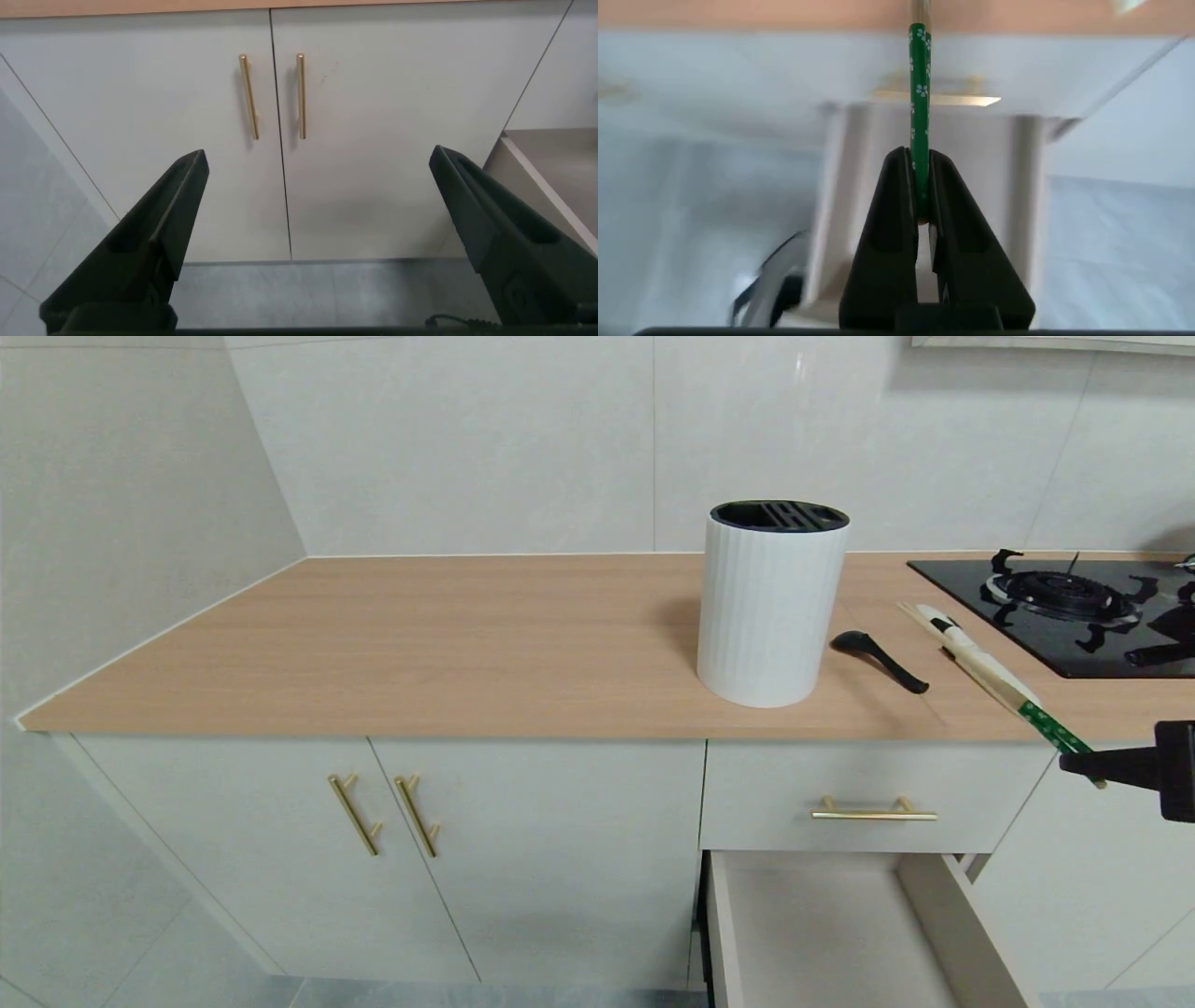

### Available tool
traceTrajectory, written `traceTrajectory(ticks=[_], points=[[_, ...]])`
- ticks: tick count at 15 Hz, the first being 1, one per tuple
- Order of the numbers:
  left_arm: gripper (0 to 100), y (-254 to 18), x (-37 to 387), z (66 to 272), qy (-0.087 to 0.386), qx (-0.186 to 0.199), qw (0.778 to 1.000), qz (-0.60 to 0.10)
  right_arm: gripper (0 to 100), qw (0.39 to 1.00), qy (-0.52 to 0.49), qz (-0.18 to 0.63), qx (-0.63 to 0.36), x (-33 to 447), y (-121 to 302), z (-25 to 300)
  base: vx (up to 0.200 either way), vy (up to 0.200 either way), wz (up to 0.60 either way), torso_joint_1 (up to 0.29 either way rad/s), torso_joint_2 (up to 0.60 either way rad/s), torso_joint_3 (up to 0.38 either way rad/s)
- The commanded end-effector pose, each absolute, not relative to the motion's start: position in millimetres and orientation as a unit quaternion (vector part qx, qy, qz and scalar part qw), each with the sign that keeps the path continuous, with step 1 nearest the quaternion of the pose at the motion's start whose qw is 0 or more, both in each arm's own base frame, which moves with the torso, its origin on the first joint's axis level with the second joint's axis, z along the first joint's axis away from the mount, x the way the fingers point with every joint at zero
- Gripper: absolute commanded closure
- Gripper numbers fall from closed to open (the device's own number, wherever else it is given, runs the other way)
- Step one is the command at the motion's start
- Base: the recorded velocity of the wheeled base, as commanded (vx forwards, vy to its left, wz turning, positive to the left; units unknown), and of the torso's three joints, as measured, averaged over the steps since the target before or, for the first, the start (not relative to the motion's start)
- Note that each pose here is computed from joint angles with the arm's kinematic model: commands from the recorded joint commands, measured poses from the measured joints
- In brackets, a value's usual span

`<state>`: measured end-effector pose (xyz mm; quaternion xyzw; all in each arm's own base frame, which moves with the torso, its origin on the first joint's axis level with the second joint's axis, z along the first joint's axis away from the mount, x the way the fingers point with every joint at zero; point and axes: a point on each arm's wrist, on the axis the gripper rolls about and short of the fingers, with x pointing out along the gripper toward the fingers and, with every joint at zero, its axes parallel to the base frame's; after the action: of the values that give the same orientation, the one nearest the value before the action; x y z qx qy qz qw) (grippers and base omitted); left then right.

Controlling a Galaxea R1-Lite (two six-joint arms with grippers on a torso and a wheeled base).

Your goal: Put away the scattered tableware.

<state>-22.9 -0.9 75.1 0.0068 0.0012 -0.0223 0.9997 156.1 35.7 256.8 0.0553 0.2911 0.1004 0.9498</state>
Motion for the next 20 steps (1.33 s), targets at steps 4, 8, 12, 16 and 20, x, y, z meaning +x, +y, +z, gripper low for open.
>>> traceTrajectory(ticks=[4, 8, 12, 16, 20], points=[[0, -1, -23, 75, 0.001, 0.007, 1.0, -0.022, 100, 0.946, 0.296, 0.136, 0.004, 134, 33, 242, 0.0, 0.0, 0.0, 0.0, 0.0, 0.0], [0, -1, -23, 75, 0.001, 0.007, 1.0, -0.022, 100, 0.928, 0.316, 0.197, -0.031, 129, 43, 227, 0.0, 0.0, 0.0, 0.0, 0.0, 0.0], [0, -1, -23, 75, 0.001, 0.007, 1.0, -0.022, 100, 0.91, 0.343, 0.226, -0.047, 128, 53, 213, 0.0, 0.0, 0.0, -0.057, 0.13, 0.077], [0, -1, -23, 75, 0.001, 0.007, 1.0, -0.022, 100, 0.892, 0.367, 0.252, -0.074, 130, 61, 200, 0.0, 0.0, 0.0, -0.181, 0.43, 0.245], [0, -1, -23, 75, 0.001, 0.007, 1.0, -0.022, 100, 0.878, 0.392, 0.262, -0.084, 134, 67, 189, 0.0, 0.0, 0.0, -0.187, 0.47, 0.275]])
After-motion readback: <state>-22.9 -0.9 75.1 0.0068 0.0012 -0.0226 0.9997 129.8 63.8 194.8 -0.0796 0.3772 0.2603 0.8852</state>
